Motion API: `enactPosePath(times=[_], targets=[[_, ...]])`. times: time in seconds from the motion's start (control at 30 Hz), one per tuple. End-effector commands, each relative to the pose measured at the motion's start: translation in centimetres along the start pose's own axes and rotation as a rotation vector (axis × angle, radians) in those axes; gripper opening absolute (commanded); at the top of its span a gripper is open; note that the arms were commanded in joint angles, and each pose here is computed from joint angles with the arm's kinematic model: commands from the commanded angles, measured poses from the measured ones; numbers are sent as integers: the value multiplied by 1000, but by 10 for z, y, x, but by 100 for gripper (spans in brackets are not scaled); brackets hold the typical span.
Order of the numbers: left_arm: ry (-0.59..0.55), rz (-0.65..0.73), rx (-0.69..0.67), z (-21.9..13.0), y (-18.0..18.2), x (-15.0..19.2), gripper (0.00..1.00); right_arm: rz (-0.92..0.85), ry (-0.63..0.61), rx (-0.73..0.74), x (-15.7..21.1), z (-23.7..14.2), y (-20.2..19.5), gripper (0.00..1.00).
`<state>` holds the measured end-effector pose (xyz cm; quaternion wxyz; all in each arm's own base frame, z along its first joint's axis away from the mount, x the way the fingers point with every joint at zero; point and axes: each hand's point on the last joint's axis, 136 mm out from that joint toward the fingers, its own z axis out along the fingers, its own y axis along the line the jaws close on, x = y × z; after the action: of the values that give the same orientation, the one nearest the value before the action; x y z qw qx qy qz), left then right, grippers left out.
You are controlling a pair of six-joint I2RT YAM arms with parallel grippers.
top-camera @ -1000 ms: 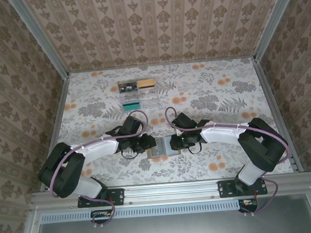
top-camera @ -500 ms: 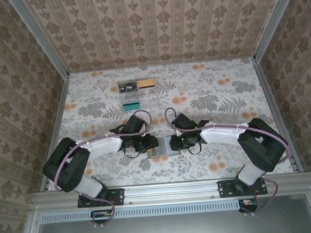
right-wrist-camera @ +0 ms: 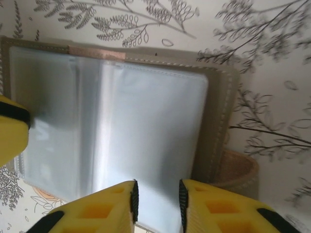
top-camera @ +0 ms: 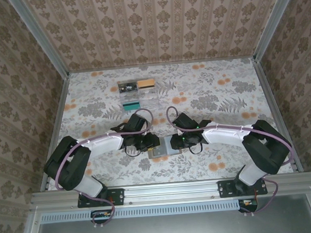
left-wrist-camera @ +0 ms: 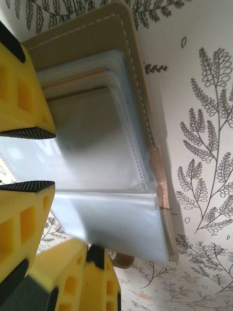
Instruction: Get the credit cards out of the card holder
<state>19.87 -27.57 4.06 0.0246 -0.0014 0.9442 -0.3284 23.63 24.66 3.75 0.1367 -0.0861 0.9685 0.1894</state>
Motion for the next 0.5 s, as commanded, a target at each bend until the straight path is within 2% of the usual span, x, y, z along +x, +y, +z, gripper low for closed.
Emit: enactPosePath(times=[0.0, 0.2, 0.47], targets=[[-10, 36, -23, -10, -4, -1, 32, -25, -44, 70, -6, -20, -8, 34], [-38, 42, -50, -20, -1, -1, 32, -23, -8, 84, 6, -13, -15, 37], [-10, 23, -78, -12, 9, 4, 33, -5, 30, 52, 10, 5, -11, 37]])
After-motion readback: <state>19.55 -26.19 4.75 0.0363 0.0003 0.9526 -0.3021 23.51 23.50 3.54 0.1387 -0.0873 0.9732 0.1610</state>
